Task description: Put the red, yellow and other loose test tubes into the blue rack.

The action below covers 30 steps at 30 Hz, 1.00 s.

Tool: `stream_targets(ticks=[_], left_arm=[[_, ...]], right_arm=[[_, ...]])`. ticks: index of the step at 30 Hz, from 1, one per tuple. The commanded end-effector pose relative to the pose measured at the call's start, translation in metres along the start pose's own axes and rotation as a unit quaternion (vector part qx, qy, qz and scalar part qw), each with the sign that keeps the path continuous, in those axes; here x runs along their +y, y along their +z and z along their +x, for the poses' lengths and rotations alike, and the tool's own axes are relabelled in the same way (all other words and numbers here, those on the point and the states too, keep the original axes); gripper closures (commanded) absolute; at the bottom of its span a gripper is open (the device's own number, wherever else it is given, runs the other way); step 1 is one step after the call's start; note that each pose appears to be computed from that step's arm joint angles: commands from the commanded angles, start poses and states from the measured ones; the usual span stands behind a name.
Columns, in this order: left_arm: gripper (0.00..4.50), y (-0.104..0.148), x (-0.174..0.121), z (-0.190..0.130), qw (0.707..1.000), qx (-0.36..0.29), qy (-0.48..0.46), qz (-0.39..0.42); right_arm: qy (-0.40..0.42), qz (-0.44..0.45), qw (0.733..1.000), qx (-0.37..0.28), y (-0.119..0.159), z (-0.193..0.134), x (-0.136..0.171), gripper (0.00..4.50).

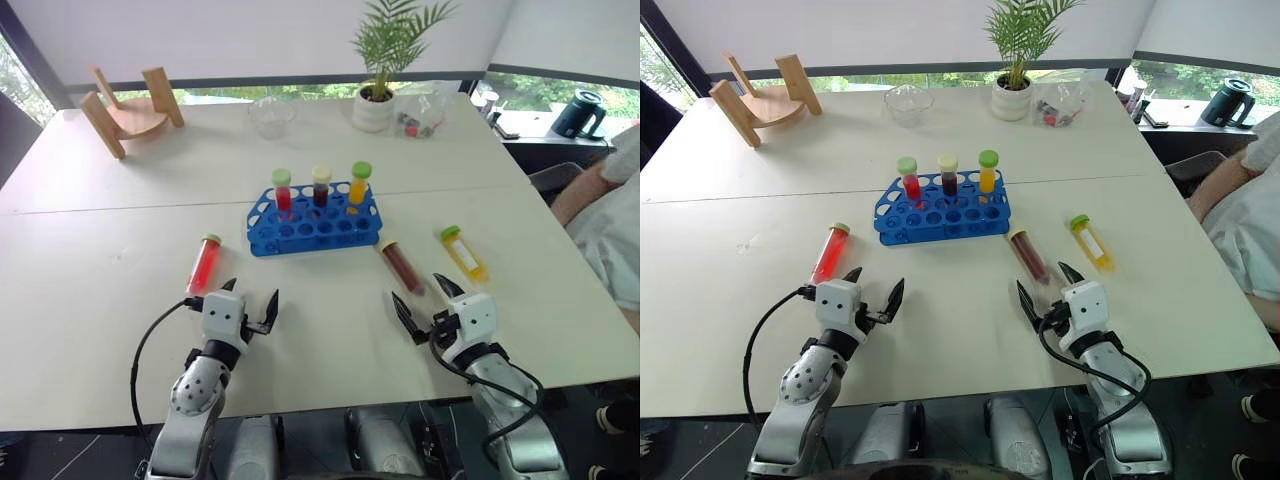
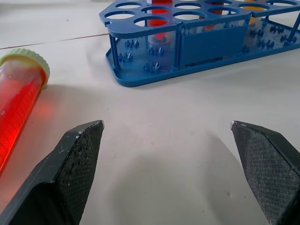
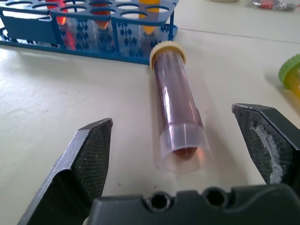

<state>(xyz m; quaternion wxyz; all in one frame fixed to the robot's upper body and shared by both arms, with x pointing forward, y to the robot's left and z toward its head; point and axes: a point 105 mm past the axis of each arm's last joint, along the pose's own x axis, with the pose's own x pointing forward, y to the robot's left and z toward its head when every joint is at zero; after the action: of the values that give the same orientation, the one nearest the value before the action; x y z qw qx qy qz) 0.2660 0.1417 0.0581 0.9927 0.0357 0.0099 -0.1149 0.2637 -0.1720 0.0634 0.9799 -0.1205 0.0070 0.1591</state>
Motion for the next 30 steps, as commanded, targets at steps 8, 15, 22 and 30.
stream_targets(ticks=[8,15,22,30], left_arm=[[0.03,-0.001,-0.001,-0.002,1.0,0.008,-0.013,-0.016],[0.03,-0.001,-0.003,-0.003,1.0,0.011,-0.017,-0.019],[0.03,0.001,-0.003,-0.001,1.0,0.011,-0.02,-0.02],[0.03,0.049,-0.005,0.007,0.991,-0.004,-0.133,-0.017]], right_arm=[[-0.01,-0.004,1.0,-0.027,0.017,-0.005,-0.003,0.0],[-0.01,-0.007,1.0,-0.025,0.019,-0.008,-0.004,0.0],[-0.008,-0.013,1.0,-0.023,0.023,-0.01,-0.007,0.0],[0.017,-0.027,0.999,-0.008,0.064,-0.006,-0.027,0.0]])
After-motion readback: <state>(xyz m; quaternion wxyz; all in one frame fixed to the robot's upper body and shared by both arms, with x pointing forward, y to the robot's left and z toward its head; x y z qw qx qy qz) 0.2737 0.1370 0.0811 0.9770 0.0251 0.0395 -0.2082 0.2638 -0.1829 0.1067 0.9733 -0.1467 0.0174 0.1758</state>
